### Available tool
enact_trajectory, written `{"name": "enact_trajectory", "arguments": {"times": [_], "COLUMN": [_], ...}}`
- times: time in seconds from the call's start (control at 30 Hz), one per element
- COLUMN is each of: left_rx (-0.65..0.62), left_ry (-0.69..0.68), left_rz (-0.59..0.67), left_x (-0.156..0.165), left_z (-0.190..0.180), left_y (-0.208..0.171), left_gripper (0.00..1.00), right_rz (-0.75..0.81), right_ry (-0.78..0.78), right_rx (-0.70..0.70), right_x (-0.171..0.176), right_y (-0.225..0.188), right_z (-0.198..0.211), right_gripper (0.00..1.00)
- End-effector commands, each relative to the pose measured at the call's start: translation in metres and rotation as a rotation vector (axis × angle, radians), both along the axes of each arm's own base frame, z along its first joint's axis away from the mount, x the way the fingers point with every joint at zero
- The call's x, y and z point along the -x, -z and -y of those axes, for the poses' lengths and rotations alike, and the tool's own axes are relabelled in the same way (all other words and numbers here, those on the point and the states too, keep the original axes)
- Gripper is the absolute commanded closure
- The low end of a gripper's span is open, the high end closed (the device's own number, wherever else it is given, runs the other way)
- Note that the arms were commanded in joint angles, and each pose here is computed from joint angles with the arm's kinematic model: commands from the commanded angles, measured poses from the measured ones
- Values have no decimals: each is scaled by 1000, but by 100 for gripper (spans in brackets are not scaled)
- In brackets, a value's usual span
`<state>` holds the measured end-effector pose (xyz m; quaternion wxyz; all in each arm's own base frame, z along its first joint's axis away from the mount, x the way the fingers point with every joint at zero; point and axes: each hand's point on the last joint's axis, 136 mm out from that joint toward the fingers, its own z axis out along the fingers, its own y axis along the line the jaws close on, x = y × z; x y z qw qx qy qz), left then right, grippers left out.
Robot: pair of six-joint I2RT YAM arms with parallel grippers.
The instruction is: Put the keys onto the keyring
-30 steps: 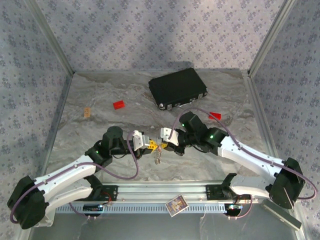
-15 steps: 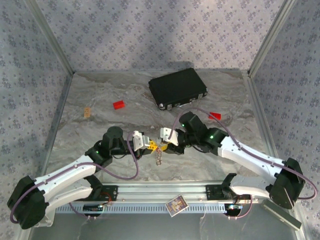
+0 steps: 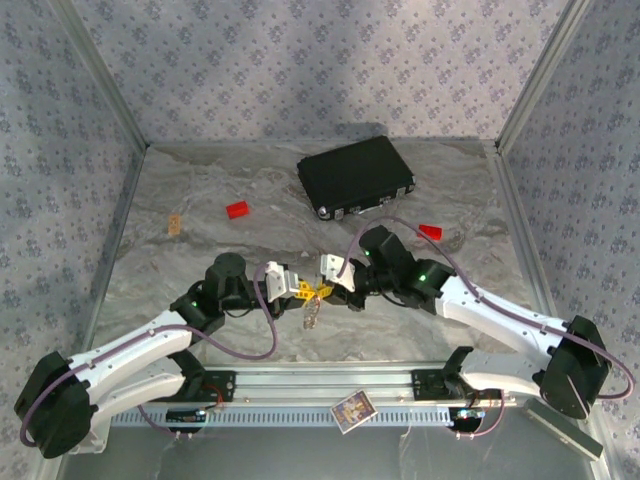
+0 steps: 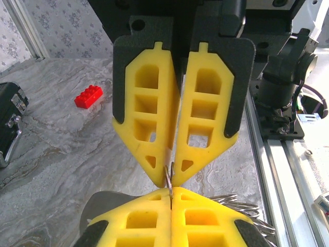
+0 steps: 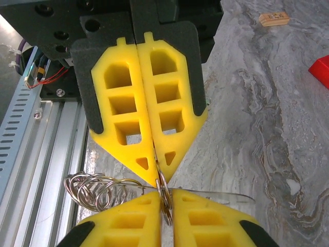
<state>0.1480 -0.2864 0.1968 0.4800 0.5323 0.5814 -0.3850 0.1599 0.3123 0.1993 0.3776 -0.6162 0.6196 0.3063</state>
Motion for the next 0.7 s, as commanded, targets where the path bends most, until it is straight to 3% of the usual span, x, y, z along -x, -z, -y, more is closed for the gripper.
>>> {"name": "enact_trajectory", "arguments": {"times": [0.0,0.1,0.17,0.23,0.43,0.67], "left_rx": [50,39,1,-47,-121,-137], "left_ry": [50,33,-10,-22,-8,25], "left_rz": [49,46,34,24,18,21], "left_x": [6,2,-6,-8,-8,-8], "left_z": [6,6,5,4,3,9], "left_y": [-15,-14,-8,-2,6,5], "left_gripper": [100,98,77,70,73,77], "right_rz": [-6,3,15,28,61,101], "right_ry": [2,3,7,4,-30,-43], "right_rx": [-17,-6,25,68,214,227], "right_x": [0,-1,-2,-3,-2,-1], "right_y": [0,0,2,4,10,1], "right_z": [-4,-3,0,4,12,8], "right_gripper": [92,100,100,100,100,100]}}
